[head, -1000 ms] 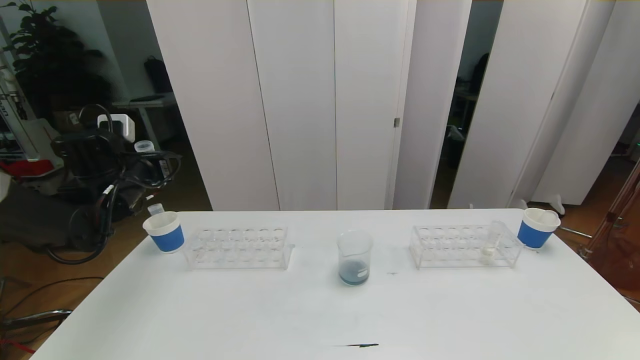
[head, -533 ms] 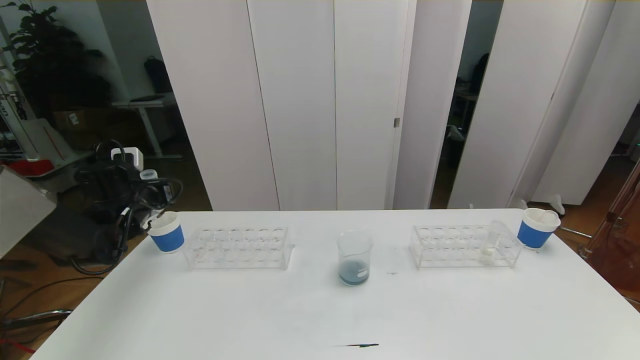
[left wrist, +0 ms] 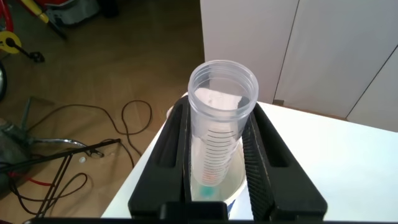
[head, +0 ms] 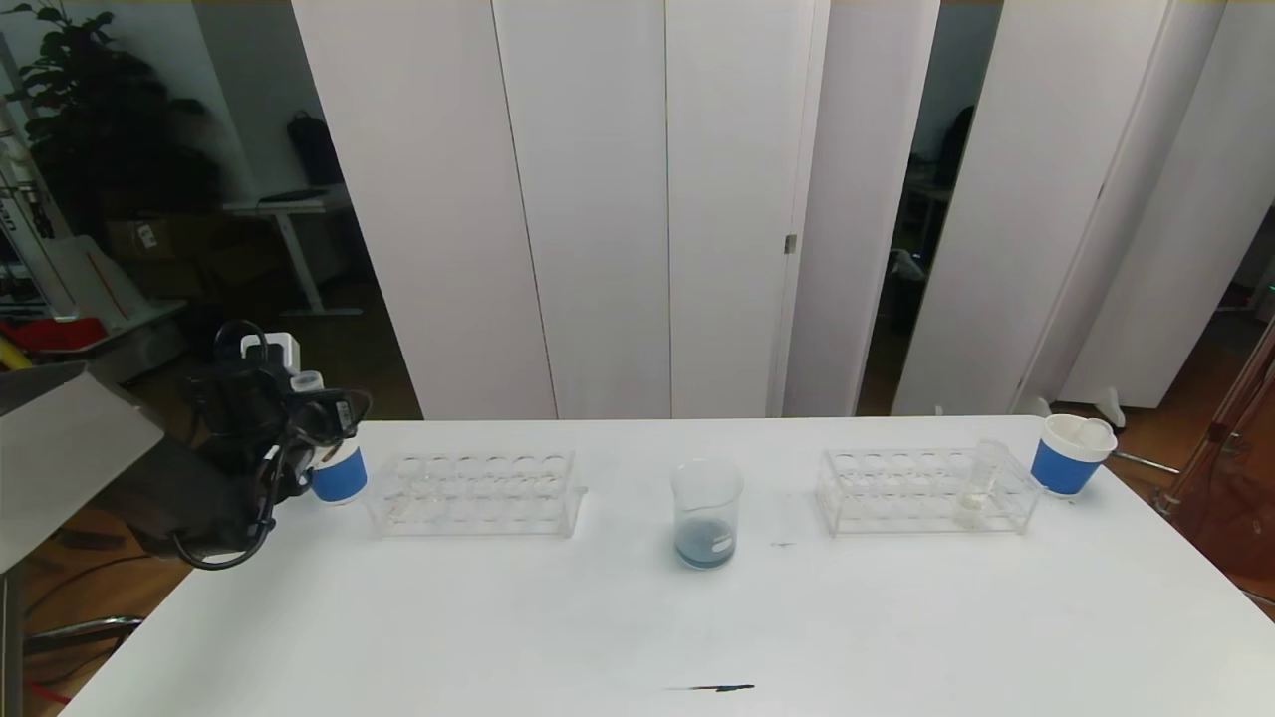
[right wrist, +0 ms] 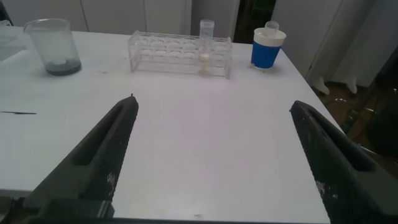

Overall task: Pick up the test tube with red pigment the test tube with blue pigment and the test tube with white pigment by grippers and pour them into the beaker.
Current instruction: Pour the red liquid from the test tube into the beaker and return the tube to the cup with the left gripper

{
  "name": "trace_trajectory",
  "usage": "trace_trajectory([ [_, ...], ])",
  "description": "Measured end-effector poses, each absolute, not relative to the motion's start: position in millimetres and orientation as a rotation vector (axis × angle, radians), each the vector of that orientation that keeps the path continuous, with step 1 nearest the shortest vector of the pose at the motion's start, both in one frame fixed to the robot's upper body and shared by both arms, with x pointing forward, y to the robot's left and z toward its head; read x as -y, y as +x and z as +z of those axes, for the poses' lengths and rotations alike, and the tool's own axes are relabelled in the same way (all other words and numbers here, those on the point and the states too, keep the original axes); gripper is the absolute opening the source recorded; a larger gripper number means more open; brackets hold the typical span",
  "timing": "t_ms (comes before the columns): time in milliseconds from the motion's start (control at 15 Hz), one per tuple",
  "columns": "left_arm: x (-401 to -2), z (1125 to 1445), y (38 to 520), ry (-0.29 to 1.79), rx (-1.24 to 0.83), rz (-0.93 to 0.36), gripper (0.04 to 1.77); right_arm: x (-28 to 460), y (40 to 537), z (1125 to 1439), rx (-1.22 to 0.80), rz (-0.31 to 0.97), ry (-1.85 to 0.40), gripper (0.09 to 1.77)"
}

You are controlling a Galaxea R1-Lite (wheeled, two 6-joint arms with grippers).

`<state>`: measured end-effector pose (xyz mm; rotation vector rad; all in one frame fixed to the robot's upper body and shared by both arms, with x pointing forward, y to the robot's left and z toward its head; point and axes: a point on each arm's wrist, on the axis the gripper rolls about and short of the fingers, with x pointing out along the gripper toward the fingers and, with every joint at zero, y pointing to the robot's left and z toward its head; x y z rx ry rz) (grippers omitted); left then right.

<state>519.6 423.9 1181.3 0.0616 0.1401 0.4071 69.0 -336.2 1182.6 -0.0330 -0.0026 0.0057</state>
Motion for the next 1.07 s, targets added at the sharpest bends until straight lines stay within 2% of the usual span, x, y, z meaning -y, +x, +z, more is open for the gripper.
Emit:
trace_trajectory([
  [933, -424, 1167, 521, 0.061, -0.183, 0.409, 0.57, 336, 69, 1183, 0.003, 0.006, -0.033, 1.75],
  [1000, -424, 1166, 521, 0.063, -0.183, 0.409, 0.6, 336, 69, 1183, 0.003, 0.005, -0.033, 1.75],
  [1067, -424, 1166, 521, 0.063, -0.182, 0.408, 0.76, 336, 69, 1183, 0.003, 0.005, -0.033, 1.75],
])
